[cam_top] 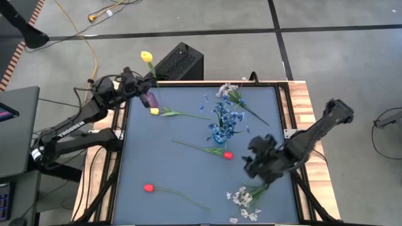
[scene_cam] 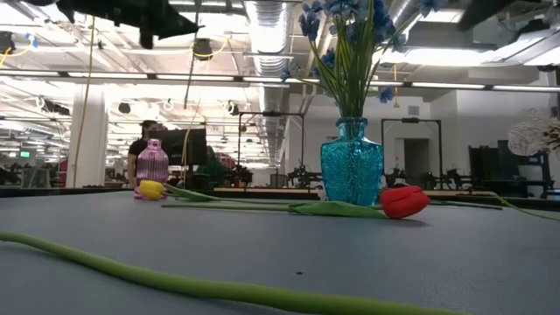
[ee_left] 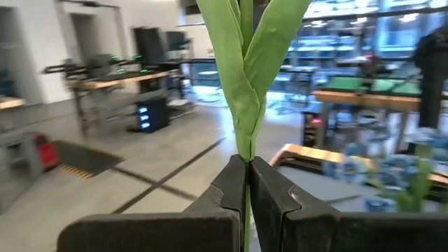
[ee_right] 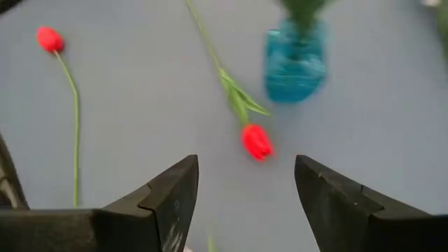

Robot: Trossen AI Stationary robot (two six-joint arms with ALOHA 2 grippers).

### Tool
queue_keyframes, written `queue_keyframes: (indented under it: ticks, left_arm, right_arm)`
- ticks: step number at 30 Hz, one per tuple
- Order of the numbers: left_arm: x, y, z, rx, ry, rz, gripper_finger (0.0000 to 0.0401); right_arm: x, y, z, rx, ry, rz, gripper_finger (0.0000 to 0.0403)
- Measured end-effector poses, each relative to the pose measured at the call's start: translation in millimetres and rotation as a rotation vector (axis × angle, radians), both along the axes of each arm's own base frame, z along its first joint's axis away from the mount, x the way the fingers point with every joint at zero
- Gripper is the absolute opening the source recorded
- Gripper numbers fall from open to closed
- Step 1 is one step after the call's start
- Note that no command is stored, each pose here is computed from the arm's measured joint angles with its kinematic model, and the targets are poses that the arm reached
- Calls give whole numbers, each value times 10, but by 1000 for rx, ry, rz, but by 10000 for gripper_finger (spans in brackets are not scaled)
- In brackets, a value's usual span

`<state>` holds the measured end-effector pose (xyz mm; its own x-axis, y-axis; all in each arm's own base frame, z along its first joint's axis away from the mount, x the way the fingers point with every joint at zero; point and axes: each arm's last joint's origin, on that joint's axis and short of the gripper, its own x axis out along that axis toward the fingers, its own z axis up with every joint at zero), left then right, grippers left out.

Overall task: Sort flowers into vase by color
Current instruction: Put the bottom yellow flower into the purple vase

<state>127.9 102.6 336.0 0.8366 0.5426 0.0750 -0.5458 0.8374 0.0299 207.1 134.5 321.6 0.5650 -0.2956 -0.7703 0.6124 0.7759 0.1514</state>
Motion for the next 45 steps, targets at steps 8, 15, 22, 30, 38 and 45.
queue_keyframes:
  ticks: [8, 15, 22, 30, 38, 45]
  left_arm:
    - [-226, 39, -26, 9, 74, 205, 0]
    - [-407, 153, -20, 0, 65, 223, 0]
    - [-535, 260, -71, -19, 63, 215, 0]
    - [-609, 321, -404, 18, -97, 229, 0]
    - [-616, 332, -490, -21, -88, 236, 0]
    - [-620, 325, -512, -16, -55, 244, 0]
  right_arm:
    - [-443, -376, -77, 58, -170, -5, 265]
    - [-353, -491, -193, 77, -272, -29, 265]
    - [-292, -556, -208, 62, -272, -54, 265]
    - [-211, -607, -175, 47, -305, -46, 265]
    - [-166, -675, -177, 88, -283, -30, 265]
    - [-142, -737, -181, 101, -261, -20, 265]
